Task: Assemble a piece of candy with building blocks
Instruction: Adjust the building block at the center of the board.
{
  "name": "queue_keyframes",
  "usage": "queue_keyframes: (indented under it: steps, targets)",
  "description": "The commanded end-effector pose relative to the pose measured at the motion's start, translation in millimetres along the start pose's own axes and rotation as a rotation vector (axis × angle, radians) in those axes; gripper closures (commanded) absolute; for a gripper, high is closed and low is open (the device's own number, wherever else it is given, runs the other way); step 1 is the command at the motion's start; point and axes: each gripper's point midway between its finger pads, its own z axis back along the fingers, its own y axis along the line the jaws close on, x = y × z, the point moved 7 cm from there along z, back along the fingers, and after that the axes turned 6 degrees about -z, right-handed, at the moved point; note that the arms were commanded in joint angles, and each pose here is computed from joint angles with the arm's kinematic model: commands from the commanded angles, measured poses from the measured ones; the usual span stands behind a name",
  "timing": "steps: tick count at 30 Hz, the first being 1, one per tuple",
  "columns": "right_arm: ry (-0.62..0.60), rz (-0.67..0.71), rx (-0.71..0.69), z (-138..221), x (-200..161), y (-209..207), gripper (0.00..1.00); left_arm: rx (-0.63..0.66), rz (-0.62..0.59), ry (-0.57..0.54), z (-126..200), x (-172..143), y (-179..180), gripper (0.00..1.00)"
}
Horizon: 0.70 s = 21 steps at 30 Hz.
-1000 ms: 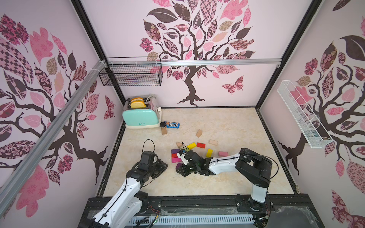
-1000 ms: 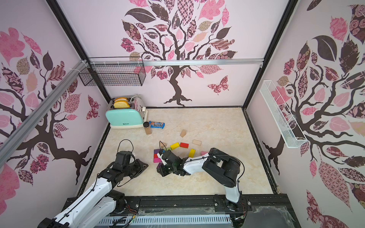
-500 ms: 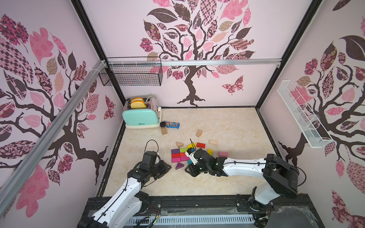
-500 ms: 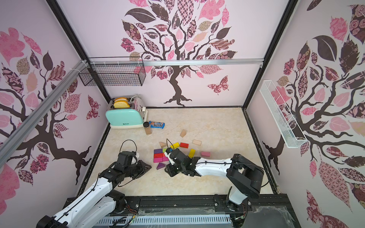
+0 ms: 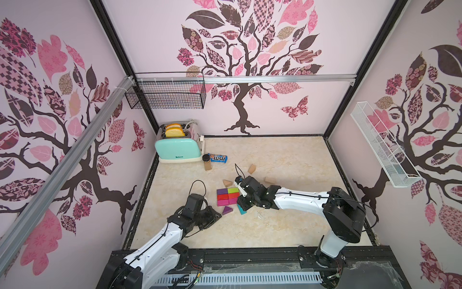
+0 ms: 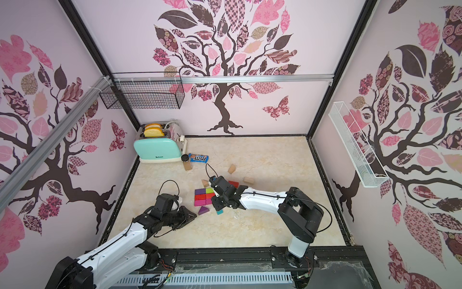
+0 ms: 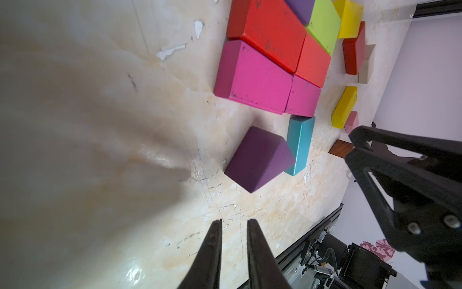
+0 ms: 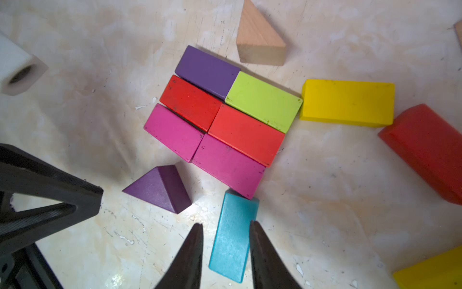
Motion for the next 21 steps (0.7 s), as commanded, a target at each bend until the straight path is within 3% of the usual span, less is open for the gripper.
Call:
queue_keyframes:
  steps: [1,21]
  targets:
    - [0.018,0.026,-0.056,-5.3,1.2,-2.8,0.65,-0.025,-0.021,0.006,-4.1,1.0,-2.6,0.78]
    - [0.038,0.063,-0.075,-20.2,0.5,3.9,0.66,0.006,-0.031,0.037,-27.2,13.2,-1.9,0.78]
